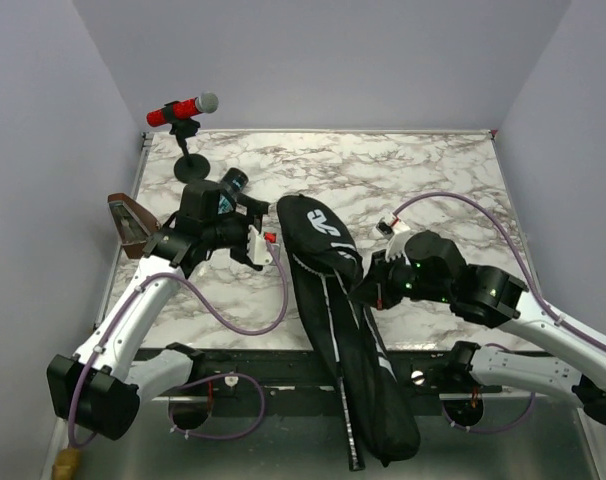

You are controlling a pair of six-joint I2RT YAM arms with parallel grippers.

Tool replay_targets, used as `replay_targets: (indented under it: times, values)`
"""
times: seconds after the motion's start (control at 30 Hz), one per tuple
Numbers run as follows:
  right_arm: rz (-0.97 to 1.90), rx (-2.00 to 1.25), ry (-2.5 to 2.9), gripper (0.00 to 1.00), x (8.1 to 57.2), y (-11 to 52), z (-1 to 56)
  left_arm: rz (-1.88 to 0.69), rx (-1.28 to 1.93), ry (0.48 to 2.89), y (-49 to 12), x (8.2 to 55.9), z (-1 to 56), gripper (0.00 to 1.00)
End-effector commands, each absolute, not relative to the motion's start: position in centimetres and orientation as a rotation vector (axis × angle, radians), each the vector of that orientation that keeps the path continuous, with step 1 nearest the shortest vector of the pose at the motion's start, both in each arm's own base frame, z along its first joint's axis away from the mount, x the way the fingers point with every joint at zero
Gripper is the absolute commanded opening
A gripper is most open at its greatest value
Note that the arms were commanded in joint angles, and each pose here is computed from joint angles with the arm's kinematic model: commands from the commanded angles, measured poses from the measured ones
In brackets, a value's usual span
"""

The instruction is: Pack up the badminton gear

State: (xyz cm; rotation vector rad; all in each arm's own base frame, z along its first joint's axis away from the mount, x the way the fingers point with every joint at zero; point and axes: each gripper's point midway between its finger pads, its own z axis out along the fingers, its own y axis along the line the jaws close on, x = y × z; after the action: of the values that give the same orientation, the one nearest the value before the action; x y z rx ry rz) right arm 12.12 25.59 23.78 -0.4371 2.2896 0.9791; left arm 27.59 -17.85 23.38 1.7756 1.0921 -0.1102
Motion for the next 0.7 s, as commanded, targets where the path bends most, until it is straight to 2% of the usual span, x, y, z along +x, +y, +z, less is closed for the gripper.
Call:
replay_targets:
  times: [0.0,0.2,0.4,0.67]
  values:
    - [1.197,-0.508,2.132,0.0,10.4,26.6,28.6,0.014,1.908,0.843,-18.3,29.1,23.2,0.99]
    - [1.28,-0.526,2.097,0.0,9.0,26.1,30.0,-0.095,2.078,0.708,-18.6,26.5,18.2,0.99]
    - [1.388,-0.622,2.107,0.0,7.3,27.2,30.0,-0.242,2.032,0.715,-20.8,25.8,19.4,0.99]
    - [1.476,-0.651,2.002,0.01,7.0,28.0,33.3,-0.342,2.187,0.703,-20.0,22.4,15.3,0.99]
